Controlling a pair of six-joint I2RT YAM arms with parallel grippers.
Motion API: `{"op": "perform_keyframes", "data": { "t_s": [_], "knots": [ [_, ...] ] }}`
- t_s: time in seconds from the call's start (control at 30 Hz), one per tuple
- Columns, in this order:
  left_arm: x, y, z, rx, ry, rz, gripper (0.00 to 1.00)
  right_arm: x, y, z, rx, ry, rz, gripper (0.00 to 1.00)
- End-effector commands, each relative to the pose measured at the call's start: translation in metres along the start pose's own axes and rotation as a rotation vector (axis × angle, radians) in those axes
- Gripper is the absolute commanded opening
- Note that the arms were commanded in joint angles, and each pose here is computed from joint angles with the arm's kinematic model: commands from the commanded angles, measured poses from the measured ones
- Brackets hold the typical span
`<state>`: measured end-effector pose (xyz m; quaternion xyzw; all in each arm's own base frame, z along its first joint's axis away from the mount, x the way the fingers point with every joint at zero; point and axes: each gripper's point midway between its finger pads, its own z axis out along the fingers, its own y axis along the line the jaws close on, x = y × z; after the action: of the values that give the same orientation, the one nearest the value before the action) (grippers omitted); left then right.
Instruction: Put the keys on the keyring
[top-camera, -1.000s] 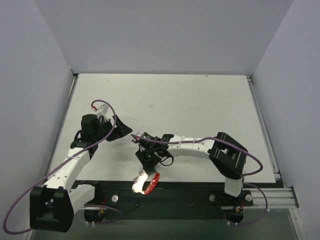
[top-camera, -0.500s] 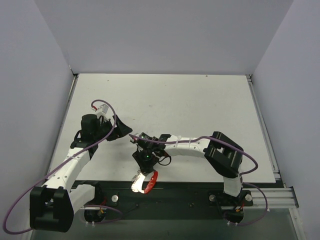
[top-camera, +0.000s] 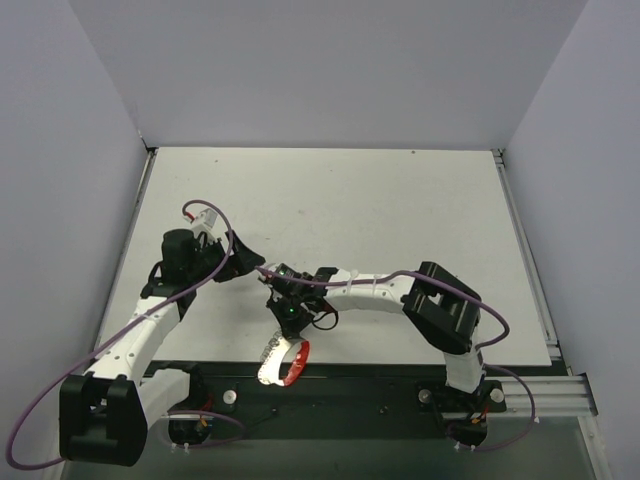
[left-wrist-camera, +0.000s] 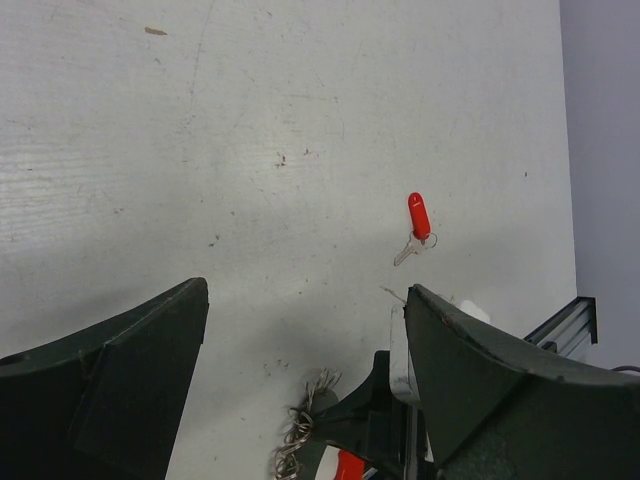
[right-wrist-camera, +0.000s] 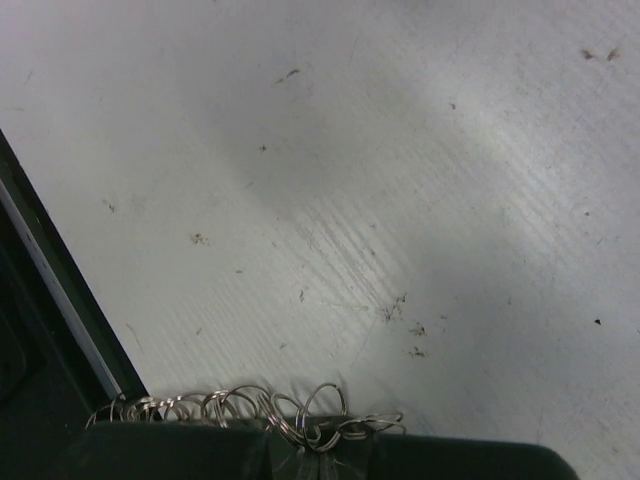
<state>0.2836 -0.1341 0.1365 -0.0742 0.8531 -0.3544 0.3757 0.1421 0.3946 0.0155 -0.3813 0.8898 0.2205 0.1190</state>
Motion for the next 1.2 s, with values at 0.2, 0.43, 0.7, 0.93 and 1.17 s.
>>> {"op": "perform_keyframes", "data": {
  "t_s": [0.2,0.43,0.7,0.93,1.17],
  "knots": [
    [-0.015,-0.023,-0.01,0.097,-0.068,0.081,0.89,-0.022,-0.019,-0.03,0.0,-0.142,0.031,0.0],
    [-0.019,-0.026,-0.014,0.09,-0.075,0.093,0.89,-0.025,-0.042,-0.05,0.067,-0.166,-0.001,0.0],
    [-0.024,-0.021,-0.018,0.023,-0.051,0.089,0.89,-0.02,0.017,-0.053,-0.102,-0.176,-0.191,0.52],
    [-0.035,-0.015,-0.023,-0.024,-0.035,0.087,0.89,-0.016,0.033,-0.026,-0.118,-0.121,-0.234,0.44],
    [-0.035,-0.016,-0.026,-0.008,-0.034,0.094,0.89,-0.017,0.023,-0.012,-0.063,-0.104,-0.222,0.38]
  ]
}}
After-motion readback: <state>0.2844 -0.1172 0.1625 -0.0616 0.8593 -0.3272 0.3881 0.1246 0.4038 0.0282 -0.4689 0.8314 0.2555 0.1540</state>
